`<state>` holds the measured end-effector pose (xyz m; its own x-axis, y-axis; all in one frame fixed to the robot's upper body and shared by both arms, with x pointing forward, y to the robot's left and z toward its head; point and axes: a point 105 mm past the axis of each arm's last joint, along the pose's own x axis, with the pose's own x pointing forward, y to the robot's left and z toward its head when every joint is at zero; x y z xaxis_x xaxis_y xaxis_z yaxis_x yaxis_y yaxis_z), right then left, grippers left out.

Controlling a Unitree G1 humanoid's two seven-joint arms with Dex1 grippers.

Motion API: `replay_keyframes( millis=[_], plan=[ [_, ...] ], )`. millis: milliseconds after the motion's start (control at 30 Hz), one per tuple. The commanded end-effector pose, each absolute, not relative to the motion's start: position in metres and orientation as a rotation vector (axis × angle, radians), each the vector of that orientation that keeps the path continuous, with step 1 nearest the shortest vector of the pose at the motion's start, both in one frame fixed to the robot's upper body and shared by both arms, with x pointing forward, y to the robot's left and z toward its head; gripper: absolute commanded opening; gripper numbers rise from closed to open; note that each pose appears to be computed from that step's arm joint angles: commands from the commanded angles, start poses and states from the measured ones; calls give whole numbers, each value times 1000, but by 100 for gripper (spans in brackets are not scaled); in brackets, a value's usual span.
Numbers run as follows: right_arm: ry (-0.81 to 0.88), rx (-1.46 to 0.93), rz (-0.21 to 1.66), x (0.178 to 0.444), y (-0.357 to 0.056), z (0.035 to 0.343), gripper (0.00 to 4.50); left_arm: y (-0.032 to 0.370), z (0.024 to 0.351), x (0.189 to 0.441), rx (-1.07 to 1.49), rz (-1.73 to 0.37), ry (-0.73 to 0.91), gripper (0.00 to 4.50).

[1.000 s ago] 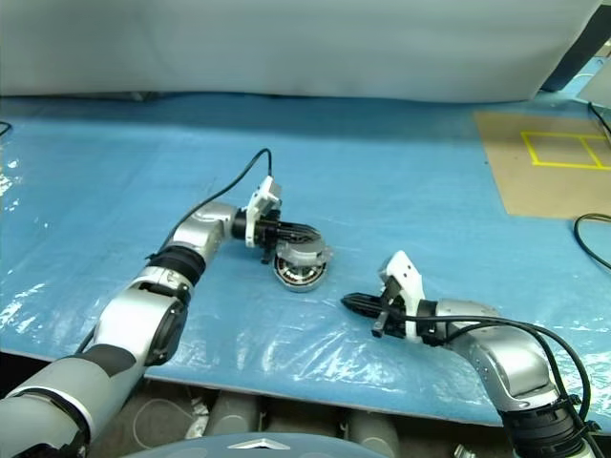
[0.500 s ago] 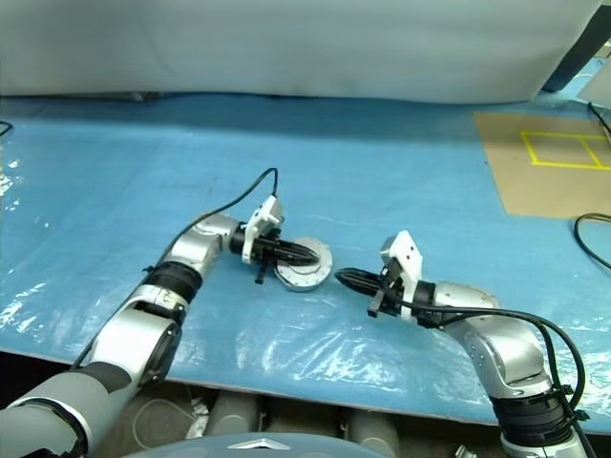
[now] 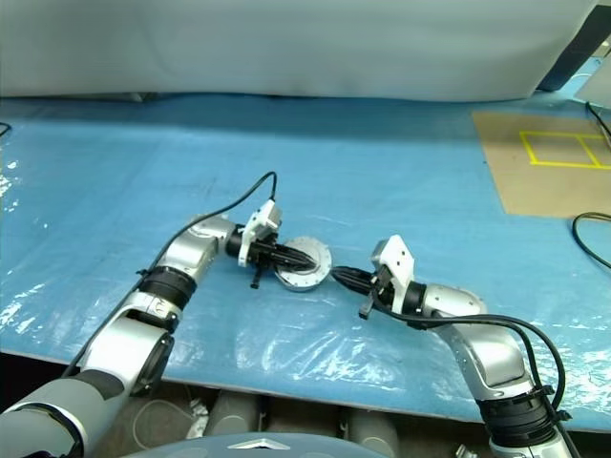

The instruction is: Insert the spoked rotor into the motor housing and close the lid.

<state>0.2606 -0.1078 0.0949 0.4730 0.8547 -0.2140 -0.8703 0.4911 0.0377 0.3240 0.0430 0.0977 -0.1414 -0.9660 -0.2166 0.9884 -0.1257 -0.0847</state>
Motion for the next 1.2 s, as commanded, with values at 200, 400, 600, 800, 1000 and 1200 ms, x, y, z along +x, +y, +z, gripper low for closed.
replay_keyframes(
  millis=[200, 400, 600, 800, 1000, 1200],
  plan=[
    [162, -89, 1061, 270, -103, 107, 0, 58, 77, 311, 231, -1705, 295, 5],
    [167, -80, 1069, 269, -102, 108, 0, 58, 86, 319, 222, -1655, 232, 5],
    [159, -36, 1138, 262, -93, 128, 0, 61, 139, 314, 102, -1645, 61, 5],
    [156, -45, 1166, 263, -87, 141, 0, 82, 162, 292, 77, -1576, -1, 5],
    [194, -68, 1187, 272, -77, 142, 0, 100, 142, 258, 47, -1445, 42, 5],
    [228, -71, 1231, 283, -76, 135, 88, 120, 137, 267, 31, -1219, -3, 0]
  ],
)
